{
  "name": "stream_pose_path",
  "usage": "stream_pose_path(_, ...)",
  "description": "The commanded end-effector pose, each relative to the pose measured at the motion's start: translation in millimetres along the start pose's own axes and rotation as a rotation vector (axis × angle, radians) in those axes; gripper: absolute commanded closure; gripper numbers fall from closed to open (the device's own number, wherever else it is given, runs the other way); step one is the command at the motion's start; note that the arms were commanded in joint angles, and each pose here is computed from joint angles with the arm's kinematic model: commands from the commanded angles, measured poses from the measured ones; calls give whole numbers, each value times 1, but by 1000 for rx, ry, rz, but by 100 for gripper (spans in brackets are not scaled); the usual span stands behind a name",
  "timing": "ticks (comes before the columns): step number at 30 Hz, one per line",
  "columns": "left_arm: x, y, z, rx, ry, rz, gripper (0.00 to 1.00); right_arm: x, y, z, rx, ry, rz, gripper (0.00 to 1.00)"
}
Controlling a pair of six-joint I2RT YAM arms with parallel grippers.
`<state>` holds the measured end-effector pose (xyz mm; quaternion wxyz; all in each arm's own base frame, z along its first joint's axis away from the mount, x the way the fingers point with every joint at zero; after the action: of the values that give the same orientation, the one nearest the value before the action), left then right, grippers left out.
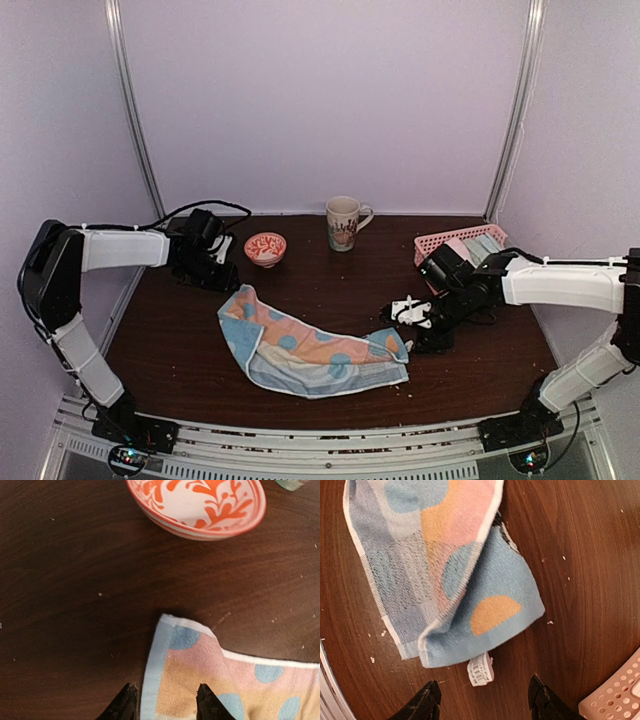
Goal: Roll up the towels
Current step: Flatten out the towel at the center of the board.
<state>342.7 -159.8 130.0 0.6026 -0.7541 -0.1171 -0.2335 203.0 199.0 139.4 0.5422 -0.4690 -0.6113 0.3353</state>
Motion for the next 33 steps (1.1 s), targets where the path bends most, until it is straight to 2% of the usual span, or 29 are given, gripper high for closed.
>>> stream_pose_path(1, 26, 10, 1, -28, -47, -111, 58, 12, 4, 11, -1, -99, -29, 38)
stream_pose_path(8, 35, 36, 2, -62, -50, -93, 58, 14, 25, 20, 32, -152, 12, 38)
stream_pose_path(11, 40, 44, 5, -39, -48, -94, 58, 16, 33, 16, -14, -148, 27, 39)
stream_pose_path(15, 38, 56, 7, -36, -37, -69, 61, 18, 38, 5, -116, -127, 60, 46)
stream_pose_path(19, 33, 63, 6, -60, -30, -56, 64, 22, 37, 0, -141, -115, 52, 56)
stream_pose_path(25, 29, 68, 4, -80, -35, -34, 78, 27, 40, -2, -137, -101, 48, 77)
stream_pose_path(29, 33, 61, 4, -82, -38, -57, 98, 30, 37, -8, -161, -81, 52, 89)
stream_pose_path(33, 42, 41, 3, -70, -33, -132, 100, 34, 25, -27, -207, -36, 49, 95)
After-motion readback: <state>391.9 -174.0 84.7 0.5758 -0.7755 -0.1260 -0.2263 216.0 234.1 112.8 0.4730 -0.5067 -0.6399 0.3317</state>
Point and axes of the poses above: each gripper's point midway between its finger pads, its own y axis out along the fingers, its own z axis along the line the jaws close on, x = y × z, the point moved 7 cm from there along -y, back along the fingers, and after that the axes turned 5 degrees about -y, right-handed, at the moved point
